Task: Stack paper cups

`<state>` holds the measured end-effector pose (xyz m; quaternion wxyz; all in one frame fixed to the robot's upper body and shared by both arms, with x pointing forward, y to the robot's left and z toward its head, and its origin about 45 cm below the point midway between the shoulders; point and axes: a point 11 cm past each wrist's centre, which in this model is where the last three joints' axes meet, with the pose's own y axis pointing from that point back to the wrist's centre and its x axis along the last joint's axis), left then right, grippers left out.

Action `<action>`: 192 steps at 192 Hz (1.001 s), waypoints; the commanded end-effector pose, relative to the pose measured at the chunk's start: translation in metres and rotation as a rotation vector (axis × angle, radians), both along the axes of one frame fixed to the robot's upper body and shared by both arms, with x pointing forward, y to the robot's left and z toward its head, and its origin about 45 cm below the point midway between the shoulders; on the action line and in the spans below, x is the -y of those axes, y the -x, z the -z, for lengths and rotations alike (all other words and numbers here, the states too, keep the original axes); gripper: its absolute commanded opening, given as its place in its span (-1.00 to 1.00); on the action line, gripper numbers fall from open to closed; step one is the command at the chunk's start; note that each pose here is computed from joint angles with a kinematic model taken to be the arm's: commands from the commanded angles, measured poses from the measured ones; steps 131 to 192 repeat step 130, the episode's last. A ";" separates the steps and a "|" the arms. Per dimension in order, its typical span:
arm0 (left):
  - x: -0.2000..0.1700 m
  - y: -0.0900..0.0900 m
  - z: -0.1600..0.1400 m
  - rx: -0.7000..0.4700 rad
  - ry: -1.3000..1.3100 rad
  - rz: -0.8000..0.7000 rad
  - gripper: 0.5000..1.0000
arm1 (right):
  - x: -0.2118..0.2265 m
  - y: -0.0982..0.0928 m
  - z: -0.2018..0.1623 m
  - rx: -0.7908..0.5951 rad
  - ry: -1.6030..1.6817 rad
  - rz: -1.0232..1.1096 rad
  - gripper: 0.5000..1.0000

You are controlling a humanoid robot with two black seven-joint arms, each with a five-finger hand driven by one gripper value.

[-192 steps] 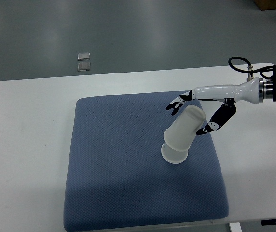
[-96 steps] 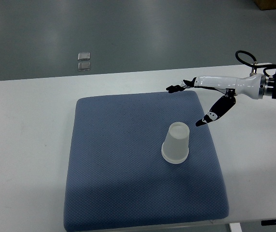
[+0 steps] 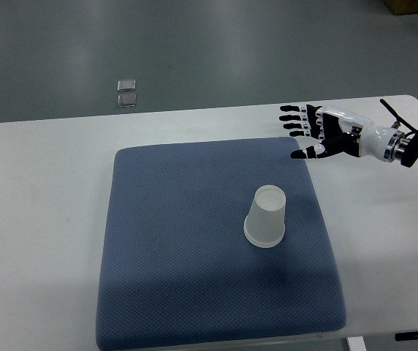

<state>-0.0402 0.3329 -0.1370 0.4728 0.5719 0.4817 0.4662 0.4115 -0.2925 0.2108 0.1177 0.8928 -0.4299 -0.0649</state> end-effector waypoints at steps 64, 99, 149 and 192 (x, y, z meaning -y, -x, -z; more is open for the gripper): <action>0.000 0.000 0.000 0.000 0.001 0.000 1.00 | 0.002 -0.014 0.027 -0.364 -0.450 0.287 0.69; 0.000 0.000 0.000 0.000 -0.001 0.000 1.00 | 0.000 -0.020 0.019 -0.334 -0.494 0.293 0.70; 0.000 0.000 0.000 0.000 -0.001 0.000 1.00 | 0.007 -0.023 0.015 -0.314 -0.516 0.315 0.70; 0.000 0.000 0.000 0.000 -0.001 0.000 1.00 | 0.007 -0.023 0.015 -0.314 -0.516 0.315 0.70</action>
